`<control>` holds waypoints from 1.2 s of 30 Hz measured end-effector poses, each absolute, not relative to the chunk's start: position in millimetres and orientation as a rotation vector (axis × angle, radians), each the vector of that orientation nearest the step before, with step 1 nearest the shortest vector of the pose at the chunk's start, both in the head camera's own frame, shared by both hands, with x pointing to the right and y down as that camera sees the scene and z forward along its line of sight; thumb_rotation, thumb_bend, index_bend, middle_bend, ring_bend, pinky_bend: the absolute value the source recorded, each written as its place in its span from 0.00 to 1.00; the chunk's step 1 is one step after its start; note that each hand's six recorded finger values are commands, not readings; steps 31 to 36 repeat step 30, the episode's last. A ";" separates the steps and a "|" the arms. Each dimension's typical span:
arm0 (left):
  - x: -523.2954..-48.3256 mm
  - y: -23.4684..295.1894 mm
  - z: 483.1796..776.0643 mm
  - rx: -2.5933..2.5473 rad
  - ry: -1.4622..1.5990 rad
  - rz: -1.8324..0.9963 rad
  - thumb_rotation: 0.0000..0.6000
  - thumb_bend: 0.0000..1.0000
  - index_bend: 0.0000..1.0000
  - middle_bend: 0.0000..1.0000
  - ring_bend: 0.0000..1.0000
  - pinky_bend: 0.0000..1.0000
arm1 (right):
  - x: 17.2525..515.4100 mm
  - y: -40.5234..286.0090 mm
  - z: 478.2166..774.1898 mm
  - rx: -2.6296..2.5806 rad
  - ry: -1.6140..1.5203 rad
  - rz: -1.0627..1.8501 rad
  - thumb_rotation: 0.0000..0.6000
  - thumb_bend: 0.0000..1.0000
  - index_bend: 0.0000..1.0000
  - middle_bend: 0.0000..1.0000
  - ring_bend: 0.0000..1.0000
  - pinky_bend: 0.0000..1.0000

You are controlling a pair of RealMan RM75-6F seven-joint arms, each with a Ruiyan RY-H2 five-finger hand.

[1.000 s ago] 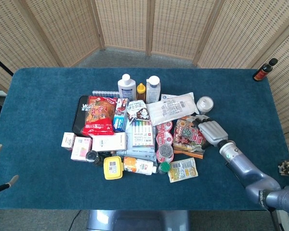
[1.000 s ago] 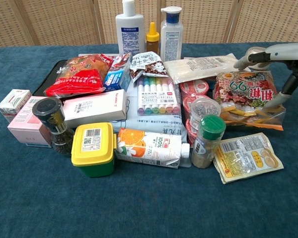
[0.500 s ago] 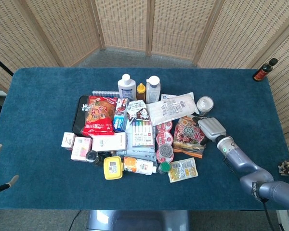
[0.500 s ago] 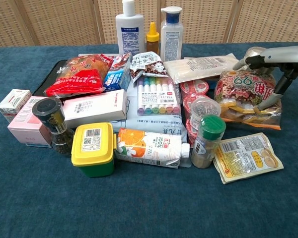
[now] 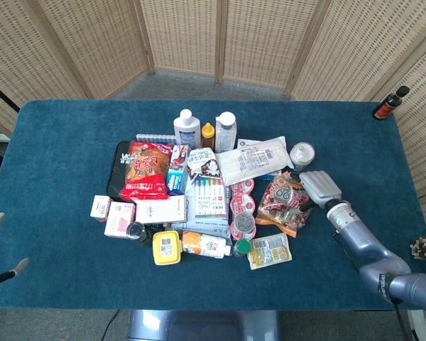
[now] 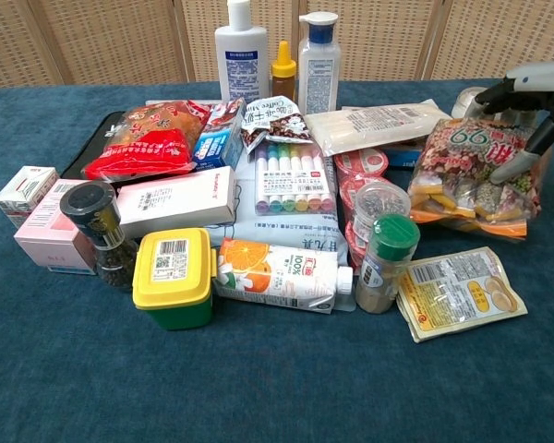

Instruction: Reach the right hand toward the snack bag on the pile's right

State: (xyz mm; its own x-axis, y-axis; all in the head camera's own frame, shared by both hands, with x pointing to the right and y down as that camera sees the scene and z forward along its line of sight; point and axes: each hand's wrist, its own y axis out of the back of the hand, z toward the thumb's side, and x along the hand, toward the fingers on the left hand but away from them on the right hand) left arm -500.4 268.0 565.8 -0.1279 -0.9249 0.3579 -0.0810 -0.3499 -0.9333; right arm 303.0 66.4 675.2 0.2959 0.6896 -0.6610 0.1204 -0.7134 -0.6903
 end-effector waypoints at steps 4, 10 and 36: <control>-499.4 266.9 567.3 -1.455 1.161 -1.555 0.87 0.15 0.07 0.00 0.00 0.00 | 304.9 60.6 656.4 -2.030 -0.778 1.381 1.00 0.19 0.72 1.00 1.00 1.00; -497.6 265.4 568.9 -1.466 1.160 -1.545 0.87 0.15 0.07 0.00 0.00 0.00 | 301.3 49.4 622.4 -2.026 -0.870 1.292 1.00 0.18 0.71 1.00 1.00 1.00; -496.8 264.0 574.4 -1.486 1.166 -1.533 0.87 0.15 0.07 0.00 0.00 0.00 | 289.9 18.2 535.9 -1.999 -1.104 1.044 1.00 0.18 0.71 1.00 1.00 1.00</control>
